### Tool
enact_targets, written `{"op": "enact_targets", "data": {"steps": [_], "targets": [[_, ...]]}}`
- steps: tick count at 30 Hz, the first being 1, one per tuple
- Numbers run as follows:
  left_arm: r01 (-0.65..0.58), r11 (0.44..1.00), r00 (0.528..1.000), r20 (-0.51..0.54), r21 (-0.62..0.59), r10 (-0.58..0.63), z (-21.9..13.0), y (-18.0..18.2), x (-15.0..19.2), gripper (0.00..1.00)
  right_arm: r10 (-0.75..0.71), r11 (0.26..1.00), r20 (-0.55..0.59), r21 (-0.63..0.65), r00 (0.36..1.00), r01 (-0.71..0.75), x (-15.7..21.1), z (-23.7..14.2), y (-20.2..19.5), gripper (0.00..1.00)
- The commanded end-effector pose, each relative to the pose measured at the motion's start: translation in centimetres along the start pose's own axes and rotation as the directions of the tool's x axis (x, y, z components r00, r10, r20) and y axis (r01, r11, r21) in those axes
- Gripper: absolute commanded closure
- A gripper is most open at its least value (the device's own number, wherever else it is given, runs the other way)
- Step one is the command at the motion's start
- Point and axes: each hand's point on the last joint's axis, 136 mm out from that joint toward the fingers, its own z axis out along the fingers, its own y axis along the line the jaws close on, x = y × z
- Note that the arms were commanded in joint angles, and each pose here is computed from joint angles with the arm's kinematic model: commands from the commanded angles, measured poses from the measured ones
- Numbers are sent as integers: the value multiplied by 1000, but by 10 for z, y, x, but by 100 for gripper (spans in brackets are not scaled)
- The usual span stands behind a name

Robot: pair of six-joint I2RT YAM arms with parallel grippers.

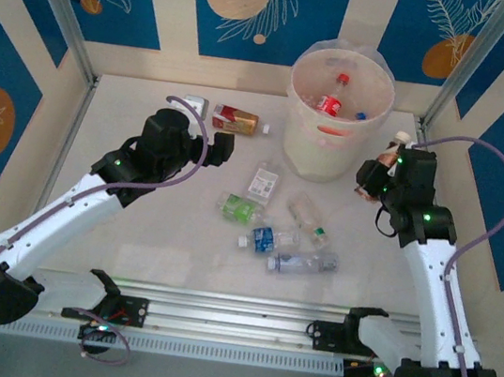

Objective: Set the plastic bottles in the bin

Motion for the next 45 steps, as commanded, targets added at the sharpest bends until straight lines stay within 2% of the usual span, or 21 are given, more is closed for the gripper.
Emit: {"op": "enact_targets", "data": {"steps": [1,8,19,24,32,38,45], "targets": [[2,1000,1000,3,-15,-2,0,3,-5,1,-16,989,183,-139,983,42,-47,-21,32,57],[1,1000,1000,-2,-6,-1,2,1,-4,1,6,966,351,-244,936,85,-88,-31,58,58],[-13,1000,1000,-4,-15,13,1,3,-5,0,-30,957,513,-234,858,174,-128,-27,92,60],[-31,999,1000,1,-24,31,-1,7,-3,0,-118,962,577,-135,808,237,-139,-27,119,60],[9,1000,1000,-22,25,-8,5,13,2,0,-262,950,596,23,759,310,-159,-11,154,61],[25,999,999,-42,40,-23,6,13,10,1,-370,921,570,123,734,369,-164,18,163,61],[29,999,999,-43,30,-28,5,16,11,0,-512,855,568,261,645,449,-163,34,184,58]]}}
